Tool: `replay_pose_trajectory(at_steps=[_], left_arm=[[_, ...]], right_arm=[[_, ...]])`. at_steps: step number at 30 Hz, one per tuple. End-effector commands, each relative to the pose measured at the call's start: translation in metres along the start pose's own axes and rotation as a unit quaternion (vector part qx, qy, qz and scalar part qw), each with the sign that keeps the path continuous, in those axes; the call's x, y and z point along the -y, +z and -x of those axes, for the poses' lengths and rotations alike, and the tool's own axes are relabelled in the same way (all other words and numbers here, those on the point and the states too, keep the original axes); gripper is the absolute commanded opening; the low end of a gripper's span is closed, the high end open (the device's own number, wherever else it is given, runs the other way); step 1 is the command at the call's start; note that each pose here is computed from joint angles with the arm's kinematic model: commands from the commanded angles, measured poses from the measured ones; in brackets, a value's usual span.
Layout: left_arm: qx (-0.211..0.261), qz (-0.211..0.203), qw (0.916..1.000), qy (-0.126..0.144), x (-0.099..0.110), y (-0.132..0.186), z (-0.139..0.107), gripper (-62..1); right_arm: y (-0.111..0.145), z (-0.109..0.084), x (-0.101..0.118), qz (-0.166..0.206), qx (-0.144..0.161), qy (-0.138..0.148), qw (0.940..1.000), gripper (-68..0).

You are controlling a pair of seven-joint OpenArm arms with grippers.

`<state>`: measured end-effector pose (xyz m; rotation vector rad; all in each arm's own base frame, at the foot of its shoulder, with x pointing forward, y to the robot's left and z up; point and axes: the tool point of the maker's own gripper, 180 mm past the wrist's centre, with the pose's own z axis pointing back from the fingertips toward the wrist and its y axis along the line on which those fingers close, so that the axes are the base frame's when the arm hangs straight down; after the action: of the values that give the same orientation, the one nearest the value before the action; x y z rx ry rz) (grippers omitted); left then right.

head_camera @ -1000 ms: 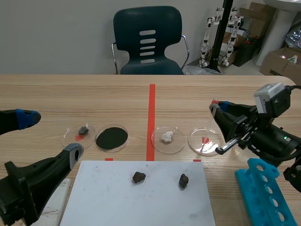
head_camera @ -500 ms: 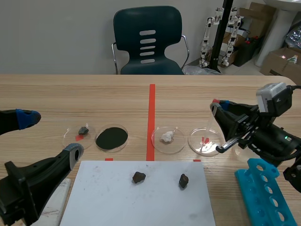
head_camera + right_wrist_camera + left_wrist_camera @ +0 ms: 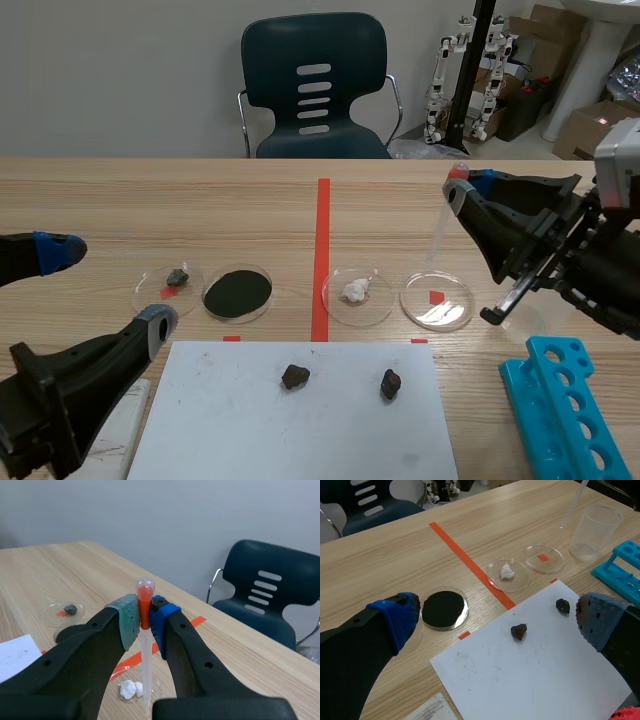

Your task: Draw acid from the petri dish

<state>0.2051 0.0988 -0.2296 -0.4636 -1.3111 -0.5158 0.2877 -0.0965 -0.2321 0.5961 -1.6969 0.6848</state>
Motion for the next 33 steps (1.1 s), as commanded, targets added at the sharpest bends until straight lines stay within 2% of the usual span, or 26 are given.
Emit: replay_pose_trajectory(at_steps=[1, 4, 7, 16, 20, 25, 28, 33], left_arm=[[0.017, -0.001, 0.9999, -0.001, 0.0, 0.0, -0.01, 1.4], [0.017, -0.001, 0.9999, -0.001, 0.0, 0.0, -0.01, 1.4], [0.017, -0.001, 0.9999, -0.001, 0.0, 0.0, -0.01, 1.4], [0.017, -0.001, 0.9999, -0.001, 0.0, 0.0, -0.01, 1.4], [0.017, -0.001, 0.9999, -0.001, 0.0, 0.0, -0.01, 1.4], [0.017, -0.001, 0.9999, -0.001, 0.0, 0.0, -0.01, 1.4], [0.017, -0.001, 0.9999, -0.001, 0.0, 0.0, -0.01, 1.4], [0.017, -0.001, 0.9999, -0.001, 0.0, 0.0, -0.01, 1.4]], right_arm=[[0.004, -0.012, -0.001, -0.006, 0.009, 0.007, 0.9999, -60.9], [0.011, -0.028, -0.016, -0.02, 0.016, 0.006, 0.9996, -60.9], [0.019, -0.04, -0.027, -0.017, 0.02, 0.006, 0.9996, -60.9], [0.048, -0.064, -0.057, -0.013, 0.006, -0.01, 0.9999, -60.9], [0.057, -0.065, -0.06, 0.011, -0.015, -0.013, 0.9997, -60.9], [0.071, -0.062, -0.058, 0.052, -0.038, 0.0, 0.9979, -61.0], [0.077, -0.059, -0.064, 0.056, -0.054, 0.004, 0.997, -61.1], [0.084, -0.054, -0.078, 0.052, -0.069, -0.012, 0.9962, -61.1]])
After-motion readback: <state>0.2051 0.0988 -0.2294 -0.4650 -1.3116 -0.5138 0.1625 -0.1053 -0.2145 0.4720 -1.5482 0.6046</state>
